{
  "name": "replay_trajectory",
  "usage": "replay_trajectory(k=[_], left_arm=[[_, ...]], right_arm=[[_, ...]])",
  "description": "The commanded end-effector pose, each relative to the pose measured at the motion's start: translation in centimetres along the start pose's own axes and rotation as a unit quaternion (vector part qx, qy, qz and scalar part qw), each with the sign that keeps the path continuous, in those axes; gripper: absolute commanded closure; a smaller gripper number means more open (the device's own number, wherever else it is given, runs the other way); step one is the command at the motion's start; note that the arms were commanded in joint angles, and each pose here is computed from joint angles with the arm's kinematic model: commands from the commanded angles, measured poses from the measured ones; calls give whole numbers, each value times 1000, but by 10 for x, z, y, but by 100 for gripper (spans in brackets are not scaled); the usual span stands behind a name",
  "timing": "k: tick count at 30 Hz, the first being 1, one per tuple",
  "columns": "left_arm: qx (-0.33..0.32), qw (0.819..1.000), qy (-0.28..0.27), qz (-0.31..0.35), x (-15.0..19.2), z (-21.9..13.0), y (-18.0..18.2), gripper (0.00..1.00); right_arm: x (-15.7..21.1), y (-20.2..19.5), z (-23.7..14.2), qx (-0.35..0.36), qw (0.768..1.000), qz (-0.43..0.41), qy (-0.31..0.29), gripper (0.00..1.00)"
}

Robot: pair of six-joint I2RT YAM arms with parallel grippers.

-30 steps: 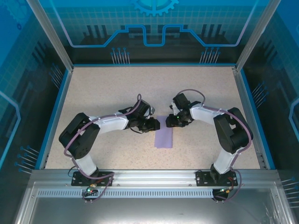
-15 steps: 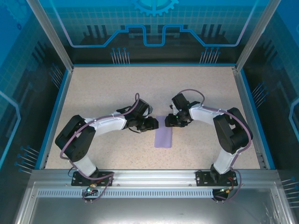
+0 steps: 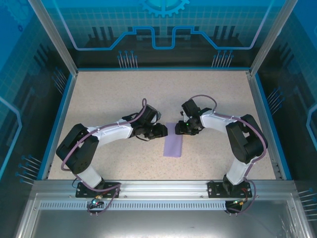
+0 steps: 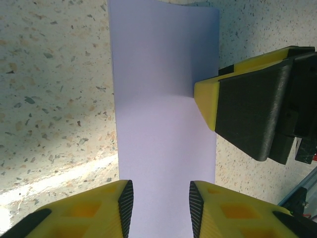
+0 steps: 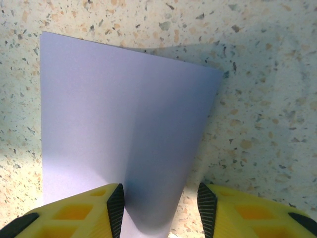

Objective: Fold a paper plane with a square sheet of paper (pick it up from the middle)
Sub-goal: Hold the square sheet of paper at the center of the table.

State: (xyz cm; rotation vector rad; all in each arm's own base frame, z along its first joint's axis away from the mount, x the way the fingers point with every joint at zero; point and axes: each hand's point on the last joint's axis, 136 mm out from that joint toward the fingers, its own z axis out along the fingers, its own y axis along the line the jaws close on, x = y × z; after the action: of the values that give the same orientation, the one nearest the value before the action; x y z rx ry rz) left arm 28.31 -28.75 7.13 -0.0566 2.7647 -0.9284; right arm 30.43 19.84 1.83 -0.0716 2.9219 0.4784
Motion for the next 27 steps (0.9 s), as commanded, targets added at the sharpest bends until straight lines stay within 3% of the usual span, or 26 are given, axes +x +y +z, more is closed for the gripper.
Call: replay_trajectory(k=[1, 19, 27], left_arm=[[-15, 1000, -8, -10, 3, -5, 6, 62], [-48, 998, -33, -29, 7, -18, 24, 59], [-52, 998, -31, -29, 9, -18, 26, 59]], right_arm=[[3, -2, 2, 12, 1000, -7, -4, 52], [7, -3, 2, 18, 1000, -6, -8, 52], [8, -3, 3, 12, 1000, -17, -5, 57]])
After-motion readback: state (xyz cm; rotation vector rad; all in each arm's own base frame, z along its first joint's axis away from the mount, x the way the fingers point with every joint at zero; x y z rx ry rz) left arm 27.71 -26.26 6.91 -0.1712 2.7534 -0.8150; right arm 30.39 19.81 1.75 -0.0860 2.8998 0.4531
